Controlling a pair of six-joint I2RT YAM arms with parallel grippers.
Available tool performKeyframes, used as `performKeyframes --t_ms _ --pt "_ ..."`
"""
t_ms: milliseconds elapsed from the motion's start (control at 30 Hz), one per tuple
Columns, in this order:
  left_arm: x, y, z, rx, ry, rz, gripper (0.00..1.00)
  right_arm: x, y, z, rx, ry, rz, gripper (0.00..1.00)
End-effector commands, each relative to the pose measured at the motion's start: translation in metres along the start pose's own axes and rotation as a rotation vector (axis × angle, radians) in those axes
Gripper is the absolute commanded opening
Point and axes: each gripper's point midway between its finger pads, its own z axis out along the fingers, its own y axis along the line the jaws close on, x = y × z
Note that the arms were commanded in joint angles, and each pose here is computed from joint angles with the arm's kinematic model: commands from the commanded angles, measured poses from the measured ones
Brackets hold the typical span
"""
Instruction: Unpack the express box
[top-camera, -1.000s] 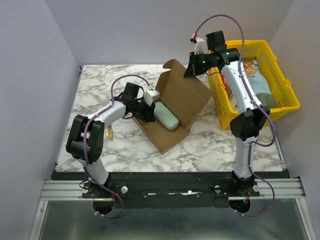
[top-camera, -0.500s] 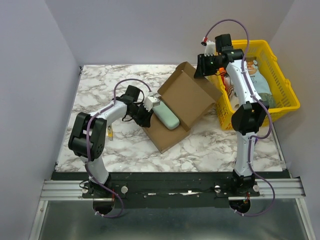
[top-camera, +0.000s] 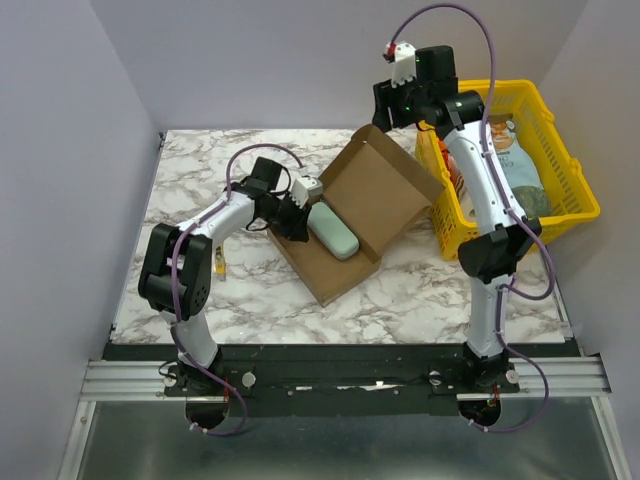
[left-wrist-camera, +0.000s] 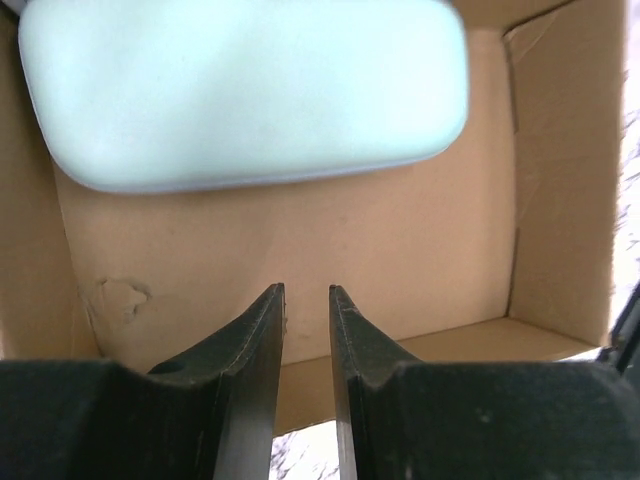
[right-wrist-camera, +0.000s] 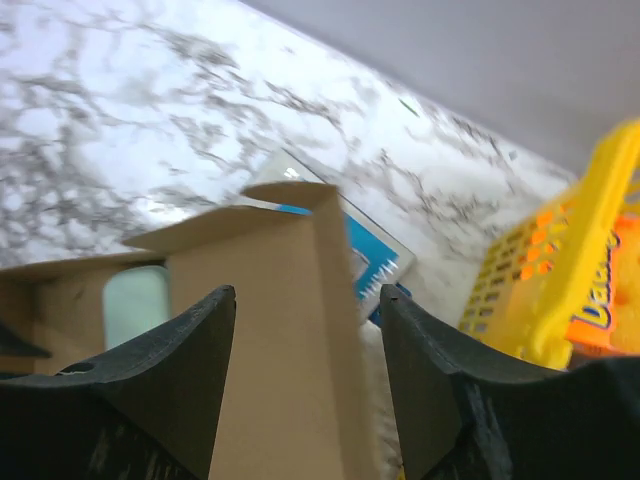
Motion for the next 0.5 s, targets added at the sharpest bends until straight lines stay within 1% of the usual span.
performKeyframes --t_ms 0,33,67,100,133,167,200,233,333,400,467 --pt "-0.028 -0.011 -0.012 0.05 -0.082 -0.048 0.34 -0.031 0.079 -0.034 -0.166 -0.103 -0.154 0.64" --pt "-0.032 -0.009 -0.017 0.034 -0.094 -0.069 0.34 -0.021 0.098 -0.032 -0.207 -0.069 -0.153 0.64" --pt "-0.038 -0.006 -0.022 0.009 -0.106 -0.131 0.36 -0.006 0.107 -0.027 -0.23 -0.025 -0.154 0.64" --pt "-0.038 0.008 -0.029 -0.062 -0.101 -0.188 0.37 0.008 0.114 -0.024 -0.247 0.019 -0.158 0.65" --pt "-0.04 0.015 -0.035 -0.096 -0.105 -0.232 0.39 0.033 0.125 -0.014 -0.268 0.091 -0.173 0.66" --pt "-0.046 0.021 -0.044 -0.124 -0.118 -0.257 0.46 0.046 0.13 -0.01 -0.281 0.125 -0.18 0.68" --pt "-0.045 0.028 -0.056 -0.159 -0.127 -0.308 0.48 0.06 0.139 -0.007 -0.321 0.164 -0.179 0.68" --pt "-0.046 0.034 -0.064 -0.198 -0.138 -0.322 0.49 0.081 0.145 -0.002 -0.343 0.222 -0.164 0.69" --pt "-0.044 0.049 -0.09 -0.268 -0.168 -0.362 0.52 0.114 0.156 0.008 -0.378 0.32 -0.119 0.74" --pt "-0.04 0.054 -0.101 -0.301 -0.169 -0.413 0.55 0.135 0.162 0.014 -0.394 0.375 -0.11 0.82" --pt "-0.035 0.059 -0.11 -0.322 -0.175 -0.431 0.55 0.146 0.166 0.024 -0.4 0.405 -0.106 0.99"
